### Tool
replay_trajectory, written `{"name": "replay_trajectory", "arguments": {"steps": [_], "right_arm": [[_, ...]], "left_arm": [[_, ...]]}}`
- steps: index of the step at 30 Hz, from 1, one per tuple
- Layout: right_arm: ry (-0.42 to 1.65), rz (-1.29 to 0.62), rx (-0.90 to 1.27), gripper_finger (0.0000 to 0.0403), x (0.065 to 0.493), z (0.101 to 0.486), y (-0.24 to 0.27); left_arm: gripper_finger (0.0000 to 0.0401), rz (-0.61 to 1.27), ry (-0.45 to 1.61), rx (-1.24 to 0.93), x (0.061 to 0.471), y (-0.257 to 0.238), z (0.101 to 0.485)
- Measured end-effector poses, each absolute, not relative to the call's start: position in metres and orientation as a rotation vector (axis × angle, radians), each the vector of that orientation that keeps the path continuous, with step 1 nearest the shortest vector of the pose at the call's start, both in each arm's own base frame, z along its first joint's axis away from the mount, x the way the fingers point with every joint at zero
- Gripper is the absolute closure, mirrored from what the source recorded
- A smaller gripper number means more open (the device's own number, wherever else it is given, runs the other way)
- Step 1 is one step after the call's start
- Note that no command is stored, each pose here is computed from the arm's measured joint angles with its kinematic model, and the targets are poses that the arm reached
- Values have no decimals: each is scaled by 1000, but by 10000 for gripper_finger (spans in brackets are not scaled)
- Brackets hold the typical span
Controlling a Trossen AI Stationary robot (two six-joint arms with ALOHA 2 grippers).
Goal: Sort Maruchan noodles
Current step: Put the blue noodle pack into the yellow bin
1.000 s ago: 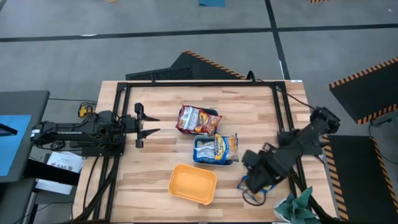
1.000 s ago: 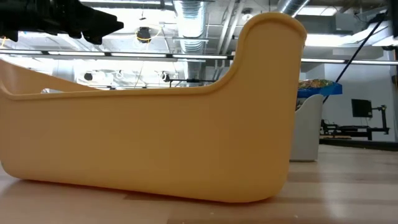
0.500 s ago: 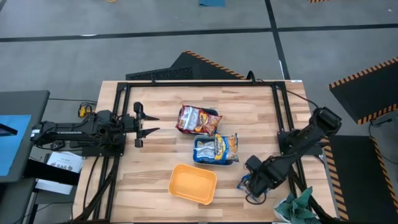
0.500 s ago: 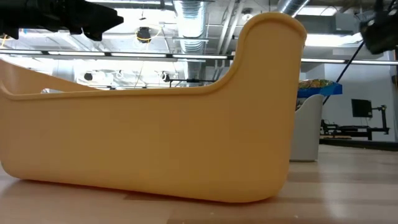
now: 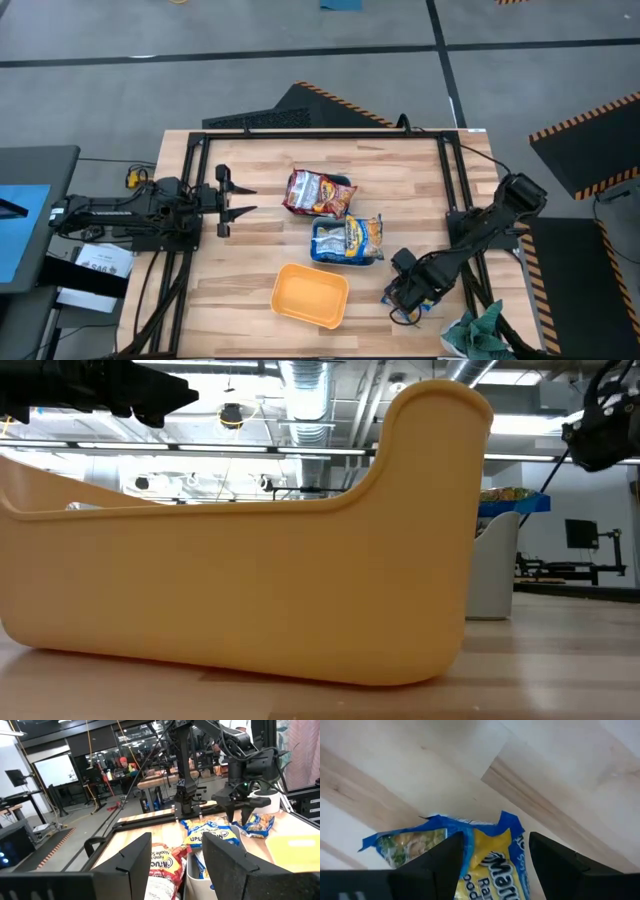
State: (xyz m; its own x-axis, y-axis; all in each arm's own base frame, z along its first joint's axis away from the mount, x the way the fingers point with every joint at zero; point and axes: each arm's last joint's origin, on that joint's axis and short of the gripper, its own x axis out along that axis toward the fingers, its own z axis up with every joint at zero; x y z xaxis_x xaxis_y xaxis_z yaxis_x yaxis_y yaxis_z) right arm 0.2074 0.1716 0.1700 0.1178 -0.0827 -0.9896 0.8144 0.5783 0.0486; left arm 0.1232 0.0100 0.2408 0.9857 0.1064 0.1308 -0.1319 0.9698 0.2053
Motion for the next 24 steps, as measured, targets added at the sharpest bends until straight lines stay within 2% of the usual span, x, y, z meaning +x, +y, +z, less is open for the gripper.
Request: {"name": "replay_trajectory", "arguments": {"steps": [7,10,14,19,20,24], "right_arm": [[1352,-767,688,154,211,152,176],[1363,-767,690,168,212,150,178],[1376,-761,686,231,211,151,177],[1395,-713,650,369,209,156,175],[1393,-703,652,382,209,159,174],[1350,-632,664,384,207,179,172]], "left_arm": [[236,120,-120,215,123,10,241],[236,120,-122,215,123,10,241],[236,121,-124,215,123,10,241],[236,121,-126,215,123,10,242],[236,121,-129,215,123,10,242],[236,123,-146,215,123,10,243]]}}
